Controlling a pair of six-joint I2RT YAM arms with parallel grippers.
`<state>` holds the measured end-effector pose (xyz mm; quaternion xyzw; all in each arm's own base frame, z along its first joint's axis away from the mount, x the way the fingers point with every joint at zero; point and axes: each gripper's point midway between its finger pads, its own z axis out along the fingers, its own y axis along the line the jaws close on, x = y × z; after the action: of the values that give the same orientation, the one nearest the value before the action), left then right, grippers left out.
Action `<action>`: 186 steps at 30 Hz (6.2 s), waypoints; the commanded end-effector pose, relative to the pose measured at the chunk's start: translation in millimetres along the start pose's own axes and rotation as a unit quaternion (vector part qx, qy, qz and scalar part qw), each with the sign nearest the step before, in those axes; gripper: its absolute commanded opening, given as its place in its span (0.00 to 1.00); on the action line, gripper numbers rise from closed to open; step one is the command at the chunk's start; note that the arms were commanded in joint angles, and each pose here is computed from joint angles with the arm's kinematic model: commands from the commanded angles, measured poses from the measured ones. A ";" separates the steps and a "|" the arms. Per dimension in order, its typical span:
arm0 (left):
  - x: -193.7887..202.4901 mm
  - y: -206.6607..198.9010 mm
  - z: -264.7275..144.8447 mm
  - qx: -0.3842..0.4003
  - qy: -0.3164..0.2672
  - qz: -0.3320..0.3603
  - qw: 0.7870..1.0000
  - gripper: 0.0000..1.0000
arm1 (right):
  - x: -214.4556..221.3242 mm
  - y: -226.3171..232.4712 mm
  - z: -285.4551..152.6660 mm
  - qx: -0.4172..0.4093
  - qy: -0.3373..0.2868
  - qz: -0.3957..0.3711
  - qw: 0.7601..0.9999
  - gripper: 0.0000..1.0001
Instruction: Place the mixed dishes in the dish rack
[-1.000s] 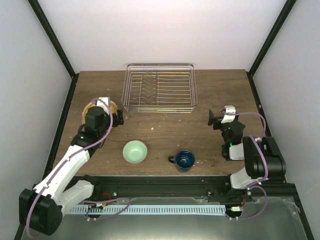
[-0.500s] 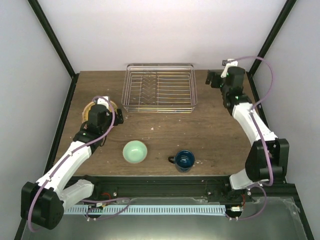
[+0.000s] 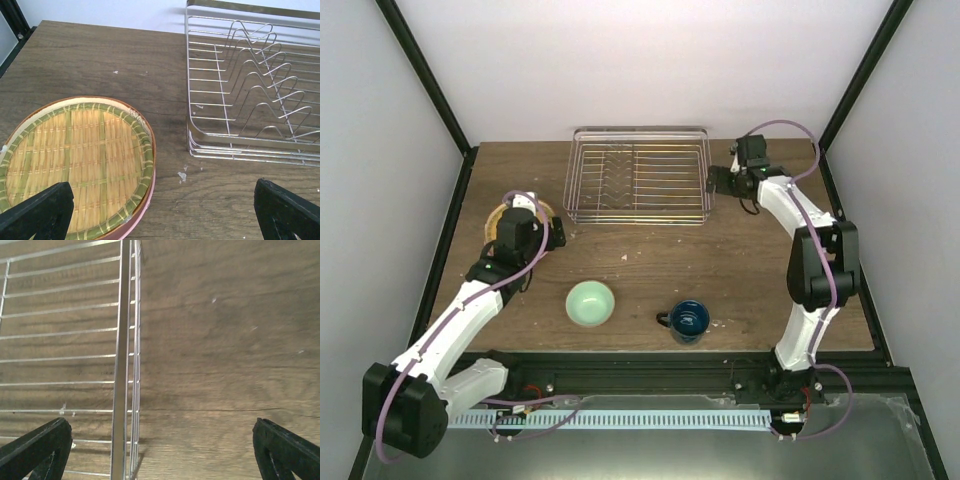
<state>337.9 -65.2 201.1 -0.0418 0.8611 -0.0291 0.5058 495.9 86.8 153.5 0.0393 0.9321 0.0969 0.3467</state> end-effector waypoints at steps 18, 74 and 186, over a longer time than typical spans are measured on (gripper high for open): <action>-3.5 -0.8 7.2 -0.007 0.005 0.002 1.000 1.00 | 39.4 -6.3 36.0 0.083 0.093 -0.015 0.992 1.00; -48.6 -89.2 85.1 0.131 0.034 -0.017 0.991 1.00 | 60.2 -108.4 -81.1 0.118 0.064 0.042 0.990 1.00; 136.3 -183.3 11.5 0.099 0.206 0.166 0.959 1.00 | 151.2 -67.2 -159.6 0.156 0.071 0.157 0.973 1.00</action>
<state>281.5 -261.5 92.9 0.1508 0.9335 -0.0750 0.3165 242.3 2.7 114.2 0.2694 0.9481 -0.0492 0.1616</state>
